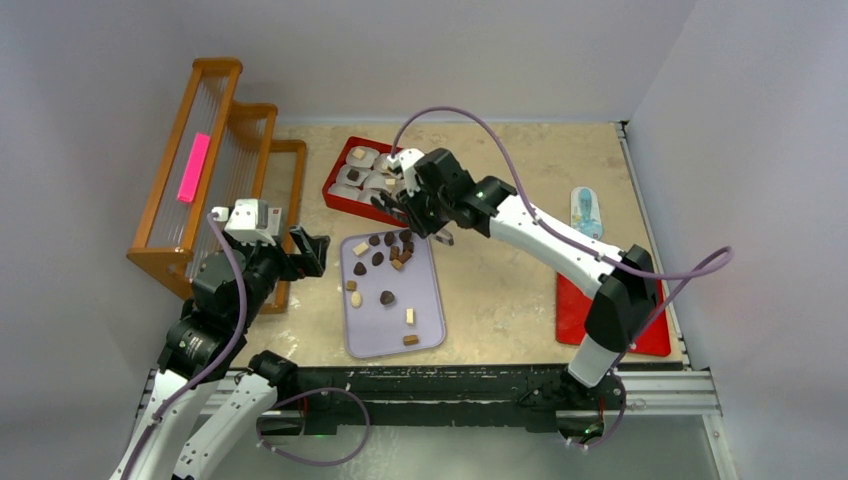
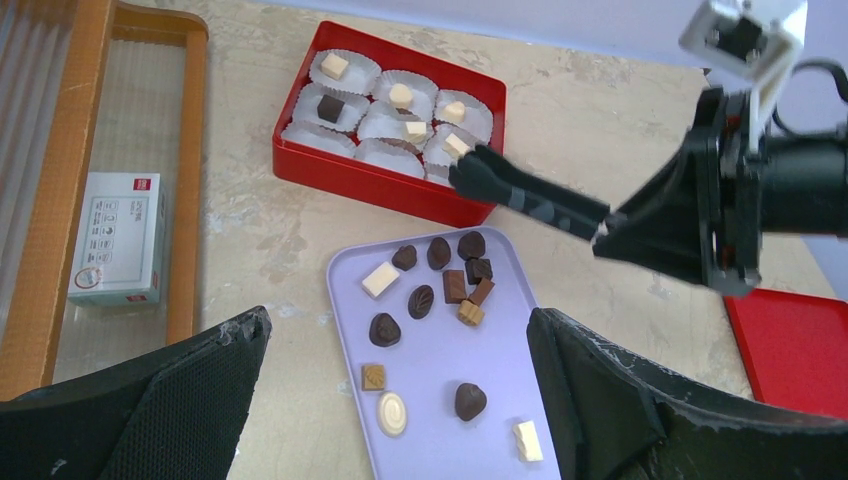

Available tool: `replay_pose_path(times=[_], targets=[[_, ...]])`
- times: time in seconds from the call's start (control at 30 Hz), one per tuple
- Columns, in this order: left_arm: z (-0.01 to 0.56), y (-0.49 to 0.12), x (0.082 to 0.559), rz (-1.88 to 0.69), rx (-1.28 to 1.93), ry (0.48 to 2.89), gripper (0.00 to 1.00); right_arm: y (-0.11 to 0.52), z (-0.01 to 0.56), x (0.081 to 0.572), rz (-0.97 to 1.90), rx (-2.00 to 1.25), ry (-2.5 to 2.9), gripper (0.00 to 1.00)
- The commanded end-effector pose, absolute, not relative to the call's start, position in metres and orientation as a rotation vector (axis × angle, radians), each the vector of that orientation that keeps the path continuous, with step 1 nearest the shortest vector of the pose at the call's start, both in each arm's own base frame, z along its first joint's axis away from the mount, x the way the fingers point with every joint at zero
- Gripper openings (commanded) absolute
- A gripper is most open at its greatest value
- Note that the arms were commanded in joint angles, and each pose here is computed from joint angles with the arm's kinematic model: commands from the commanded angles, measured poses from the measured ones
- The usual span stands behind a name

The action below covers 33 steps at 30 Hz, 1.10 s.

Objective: Pack the chocolate

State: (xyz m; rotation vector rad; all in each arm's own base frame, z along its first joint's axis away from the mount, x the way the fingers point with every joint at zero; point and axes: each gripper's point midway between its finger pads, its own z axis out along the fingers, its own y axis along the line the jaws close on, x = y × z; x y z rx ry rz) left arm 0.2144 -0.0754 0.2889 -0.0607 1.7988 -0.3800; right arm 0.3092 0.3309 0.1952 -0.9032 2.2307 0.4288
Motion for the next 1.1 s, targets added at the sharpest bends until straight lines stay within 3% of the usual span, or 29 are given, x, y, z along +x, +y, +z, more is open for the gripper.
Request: replay_pose_path(times=[0.0, 0.4, 0.77, 1.07], targets=[[0.298, -0.081, 0.216, -0.416, -0.054, 1.765, 1.0, 0.327, 0.189, 0.264, 0.405, -0.936, 2.267, 0.35], [0.299, -0.082, 0.215, -0.424, -0.049, 1.761, 1.0, 0.298, 0.148, 0.181, 0.333, -1.02, 2.46, 0.38], [0.301, -0.075, 0.213, -0.404, -0.074, 1.747, 1.0, 0.321, 0.14, 0.17, 0.375, -1.181, 2.395, 0.42], [0.302, -0.075, 0.214, -0.4, -0.076, 1.747, 1.0, 0.321, 0.119, 0.172, 0.249, -1.234, 2.409, 0.45]])
